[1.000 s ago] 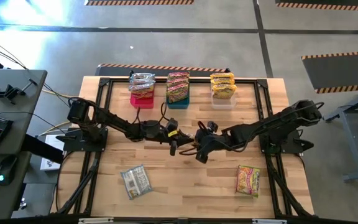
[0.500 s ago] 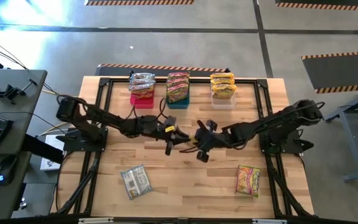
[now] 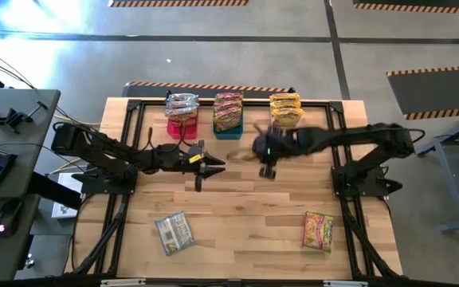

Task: Sort Maruchan noodles
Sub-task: Put the yellow noodle pack into the transparent bin

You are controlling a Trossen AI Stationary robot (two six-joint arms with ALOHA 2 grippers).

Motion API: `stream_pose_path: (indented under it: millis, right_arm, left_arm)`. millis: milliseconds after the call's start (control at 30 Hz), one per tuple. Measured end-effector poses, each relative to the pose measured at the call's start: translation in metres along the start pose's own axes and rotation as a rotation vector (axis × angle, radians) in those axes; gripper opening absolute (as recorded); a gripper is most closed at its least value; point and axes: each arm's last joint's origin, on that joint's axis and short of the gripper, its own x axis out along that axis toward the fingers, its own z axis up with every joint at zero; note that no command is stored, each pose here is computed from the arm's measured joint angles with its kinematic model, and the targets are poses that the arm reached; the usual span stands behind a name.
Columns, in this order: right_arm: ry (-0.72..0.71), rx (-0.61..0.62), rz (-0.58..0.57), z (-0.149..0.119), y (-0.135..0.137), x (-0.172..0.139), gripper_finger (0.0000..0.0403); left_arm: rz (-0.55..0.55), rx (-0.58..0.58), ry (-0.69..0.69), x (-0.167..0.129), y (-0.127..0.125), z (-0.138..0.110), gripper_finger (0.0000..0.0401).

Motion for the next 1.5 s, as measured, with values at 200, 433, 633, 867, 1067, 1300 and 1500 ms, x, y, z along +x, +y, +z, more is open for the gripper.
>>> stream_pose_path:
  millis: [200, 433, 633, 867, 1067, 1300, 1500]
  right_arm:
    - [0.18, -0.128, -0.028, -0.003, -0.062, -0.02, 0.0092]
    - [0.289, -0.267, -0.033, -0.02, -0.116, -0.015, 0.0093]
    - [0.338, -0.254, 0.01, -0.032, -0.151, 0.001, 0.0093]
    - [0.431, -0.249, 0.062, -0.043, -0.173, 0.032, 0.0093]
    - [0.484, -0.237, 0.09, -0.05, -0.185, 0.056, 0.0093]
    - [0.478, -0.219, 0.113, -0.052, -0.191, 0.077, 0.0093]
    - [0.471, -0.222, 0.13, -0.052, -0.193, 0.091, 0.0095]
  left_arm:
    - [0.08, 0.008, 0.009, -0.008, 0.013, -0.009, 0.0075]
    - [0.1, 0.023, 0.011, -0.009, 0.018, -0.009, 0.0056]
    - [0.1, 0.031, 0.014, -0.009, 0.019, -0.009, 0.0046]
    - [0.101, 0.032, 0.019, -0.009, 0.019, -0.009, 0.0039]
    - [0.101, 0.032, 0.02, -0.009, 0.019, -0.01, 0.0039]
    - [0.102, 0.032, 0.024, -0.009, 0.019, -0.01, 0.0035]
    - [0.103, 0.032, 0.03, -0.009, 0.019, -0.011, 0.0035]
